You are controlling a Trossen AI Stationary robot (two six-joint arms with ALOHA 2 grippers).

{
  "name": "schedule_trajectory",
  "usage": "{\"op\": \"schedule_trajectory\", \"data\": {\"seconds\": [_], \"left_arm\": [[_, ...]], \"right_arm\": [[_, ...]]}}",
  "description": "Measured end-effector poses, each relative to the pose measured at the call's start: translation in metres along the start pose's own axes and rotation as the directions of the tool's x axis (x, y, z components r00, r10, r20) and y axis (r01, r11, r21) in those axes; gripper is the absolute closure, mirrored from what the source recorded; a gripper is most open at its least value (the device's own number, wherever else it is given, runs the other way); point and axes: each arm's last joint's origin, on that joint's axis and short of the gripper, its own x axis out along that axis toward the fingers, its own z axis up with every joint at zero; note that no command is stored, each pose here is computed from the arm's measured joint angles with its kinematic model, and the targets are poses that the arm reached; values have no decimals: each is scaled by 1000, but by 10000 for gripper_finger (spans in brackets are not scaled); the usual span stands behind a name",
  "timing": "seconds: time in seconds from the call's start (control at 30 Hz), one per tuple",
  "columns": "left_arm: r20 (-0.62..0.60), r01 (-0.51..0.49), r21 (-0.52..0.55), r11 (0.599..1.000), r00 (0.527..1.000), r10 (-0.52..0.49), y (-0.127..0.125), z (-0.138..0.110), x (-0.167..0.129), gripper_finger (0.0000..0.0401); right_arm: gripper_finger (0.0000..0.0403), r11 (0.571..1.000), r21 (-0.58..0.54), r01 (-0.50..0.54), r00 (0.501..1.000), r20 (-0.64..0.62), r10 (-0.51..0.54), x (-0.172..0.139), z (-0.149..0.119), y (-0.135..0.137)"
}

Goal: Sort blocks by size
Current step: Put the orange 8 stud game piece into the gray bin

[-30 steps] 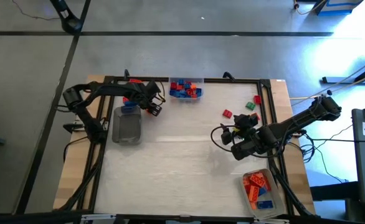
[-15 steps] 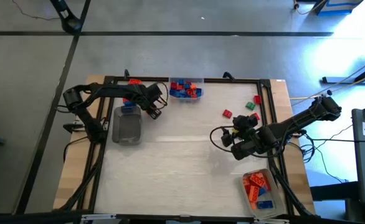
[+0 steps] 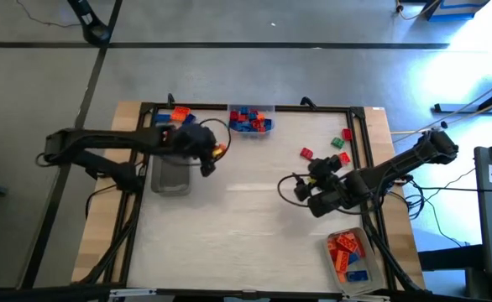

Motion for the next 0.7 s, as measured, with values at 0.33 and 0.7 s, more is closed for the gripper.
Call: {"op": "schedule_trajectory", "data": {"seconds": [0.33,0.7], "left_arm": [[212,199,254,946,943,-255,-62,6,-31,324],[308,236,384,893,879,-365,-83,-17,-23,323]], "right_arm": [[45,945,-249,-213,969,69,237,46,15,58],[45,732,-460,-502,714,258,652,75,48,94]]}}
